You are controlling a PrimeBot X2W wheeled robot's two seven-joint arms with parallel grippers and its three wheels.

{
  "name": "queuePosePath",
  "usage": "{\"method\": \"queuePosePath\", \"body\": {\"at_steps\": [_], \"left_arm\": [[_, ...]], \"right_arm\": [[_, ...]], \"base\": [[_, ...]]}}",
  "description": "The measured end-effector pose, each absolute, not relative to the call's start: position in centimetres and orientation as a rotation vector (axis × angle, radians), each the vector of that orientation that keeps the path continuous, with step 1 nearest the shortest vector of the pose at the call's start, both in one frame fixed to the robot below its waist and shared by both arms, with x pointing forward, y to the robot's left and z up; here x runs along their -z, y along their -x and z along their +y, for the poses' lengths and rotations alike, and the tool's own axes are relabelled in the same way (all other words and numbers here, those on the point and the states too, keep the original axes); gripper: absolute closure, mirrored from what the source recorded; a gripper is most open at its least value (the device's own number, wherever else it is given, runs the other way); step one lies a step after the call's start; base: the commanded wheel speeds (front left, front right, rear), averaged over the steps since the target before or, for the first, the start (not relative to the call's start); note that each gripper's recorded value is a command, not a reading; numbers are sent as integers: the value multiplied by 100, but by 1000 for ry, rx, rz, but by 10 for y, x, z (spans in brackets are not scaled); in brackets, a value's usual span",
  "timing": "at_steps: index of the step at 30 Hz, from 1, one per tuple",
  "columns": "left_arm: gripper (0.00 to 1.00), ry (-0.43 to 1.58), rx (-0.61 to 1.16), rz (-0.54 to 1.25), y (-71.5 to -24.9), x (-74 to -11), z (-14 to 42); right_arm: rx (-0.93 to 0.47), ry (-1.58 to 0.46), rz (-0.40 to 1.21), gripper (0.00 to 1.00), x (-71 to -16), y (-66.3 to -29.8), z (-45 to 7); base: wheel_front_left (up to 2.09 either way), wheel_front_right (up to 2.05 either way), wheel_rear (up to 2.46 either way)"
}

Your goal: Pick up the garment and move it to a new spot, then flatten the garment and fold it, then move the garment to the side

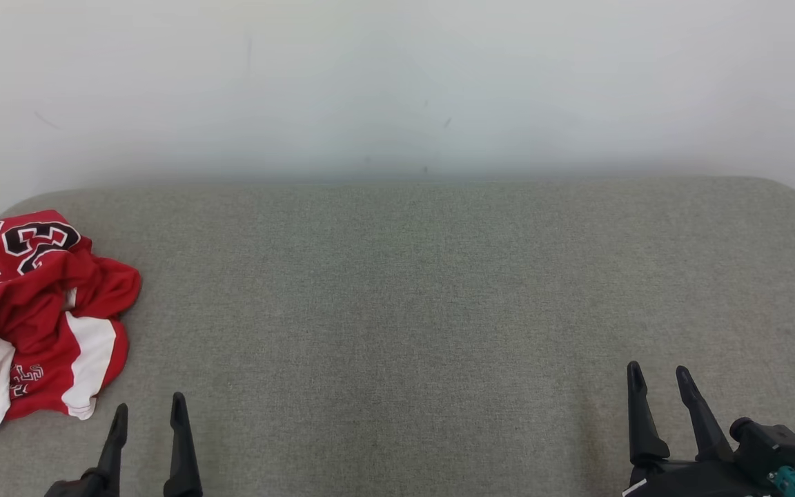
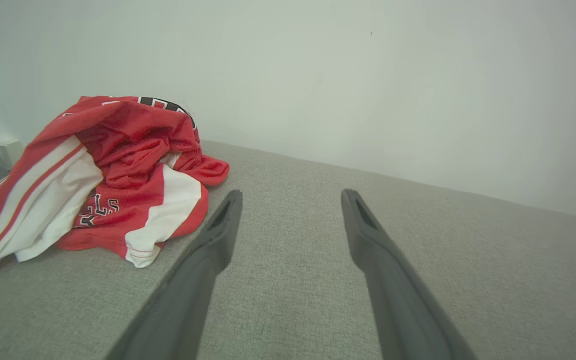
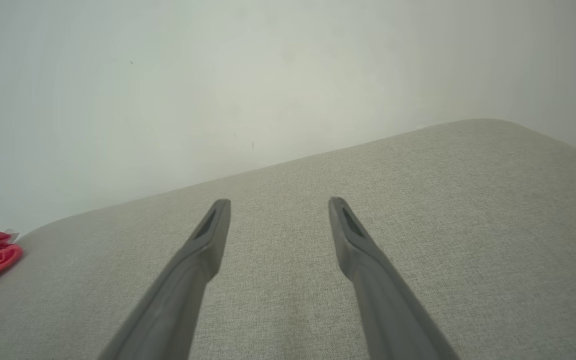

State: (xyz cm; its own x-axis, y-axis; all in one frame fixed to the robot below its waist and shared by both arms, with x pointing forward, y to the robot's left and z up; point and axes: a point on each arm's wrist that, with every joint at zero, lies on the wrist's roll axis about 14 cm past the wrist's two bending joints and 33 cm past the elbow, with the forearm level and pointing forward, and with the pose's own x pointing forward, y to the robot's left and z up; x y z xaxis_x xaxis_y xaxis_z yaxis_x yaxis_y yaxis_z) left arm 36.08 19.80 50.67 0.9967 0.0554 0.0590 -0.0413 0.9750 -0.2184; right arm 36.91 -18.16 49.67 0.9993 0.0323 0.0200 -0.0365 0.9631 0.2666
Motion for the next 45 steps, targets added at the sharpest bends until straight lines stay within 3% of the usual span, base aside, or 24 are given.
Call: {"method": "queuePosePath", "body": {"at_steps": [32,45], "left_arm": [[0,-43,26,-79,-342,-507,196],[0,-45,11,-94,-343,-511,199]], "right_arm": [[-90,-53,-50,0,-497,-356,-171],[-68,-60,-52,0,-496,-356,-179]], "base": [[0,0,0],[0,0,0]]}}
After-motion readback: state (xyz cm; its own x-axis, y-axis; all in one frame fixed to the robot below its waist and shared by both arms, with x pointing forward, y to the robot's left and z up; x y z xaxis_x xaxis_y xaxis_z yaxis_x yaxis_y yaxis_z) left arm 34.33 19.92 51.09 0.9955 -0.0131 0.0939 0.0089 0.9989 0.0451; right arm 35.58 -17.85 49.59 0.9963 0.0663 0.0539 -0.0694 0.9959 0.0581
